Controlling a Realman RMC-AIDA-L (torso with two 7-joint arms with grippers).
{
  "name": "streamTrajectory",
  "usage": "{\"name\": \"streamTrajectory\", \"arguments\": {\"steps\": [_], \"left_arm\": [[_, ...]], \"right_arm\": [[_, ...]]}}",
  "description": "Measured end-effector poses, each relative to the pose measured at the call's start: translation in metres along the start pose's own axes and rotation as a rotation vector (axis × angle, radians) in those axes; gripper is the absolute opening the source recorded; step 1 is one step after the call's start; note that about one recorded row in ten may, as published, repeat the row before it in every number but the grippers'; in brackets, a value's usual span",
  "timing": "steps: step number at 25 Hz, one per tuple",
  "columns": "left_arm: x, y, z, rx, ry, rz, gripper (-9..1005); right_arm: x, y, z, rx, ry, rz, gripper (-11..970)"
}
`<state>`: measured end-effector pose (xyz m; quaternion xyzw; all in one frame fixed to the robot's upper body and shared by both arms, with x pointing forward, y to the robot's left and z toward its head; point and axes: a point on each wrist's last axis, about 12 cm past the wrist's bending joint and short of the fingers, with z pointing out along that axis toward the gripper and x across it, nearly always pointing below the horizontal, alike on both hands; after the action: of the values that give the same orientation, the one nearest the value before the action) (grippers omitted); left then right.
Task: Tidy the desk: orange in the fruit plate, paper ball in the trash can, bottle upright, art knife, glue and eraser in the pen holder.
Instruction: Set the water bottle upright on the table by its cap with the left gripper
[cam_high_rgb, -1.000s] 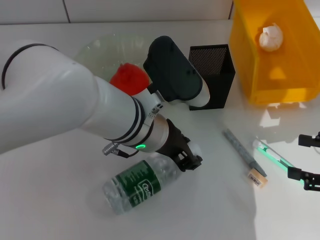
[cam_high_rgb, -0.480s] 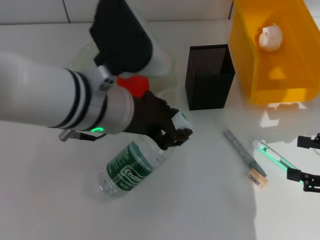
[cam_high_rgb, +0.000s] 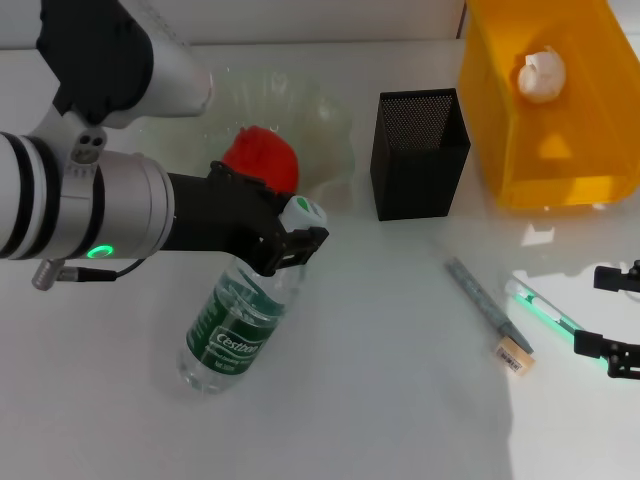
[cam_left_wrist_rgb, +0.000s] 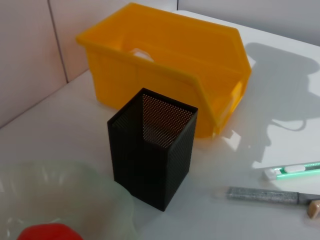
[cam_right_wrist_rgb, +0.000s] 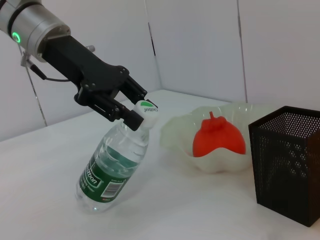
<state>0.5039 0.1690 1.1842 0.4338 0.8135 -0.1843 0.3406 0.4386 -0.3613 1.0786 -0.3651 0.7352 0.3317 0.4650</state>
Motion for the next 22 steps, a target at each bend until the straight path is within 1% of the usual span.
{"name": "streamTrajectory", "arguments": {"steps": [3, 10, 22], "left_arm": [[0.002, 0.002, -0.004, -0.003, -0.017, -0.020, 444], [0.005, 0.007, -0.017, 0.022, -0.111, -0.043, 442], [0.008, 0.012, -0.023, 0.004, -0.128, -0.048, 441]], "right_arm": [[-0.002, -0.001, 0.001, -0.006, 0.000, -0.001, 846], [-0.003, -0.002, 0.001, -0.010, 0.001, -0.004, 845], [-0.006, -0.005, 0.003, -0.005, -0.001, 0.005, 845]]}}
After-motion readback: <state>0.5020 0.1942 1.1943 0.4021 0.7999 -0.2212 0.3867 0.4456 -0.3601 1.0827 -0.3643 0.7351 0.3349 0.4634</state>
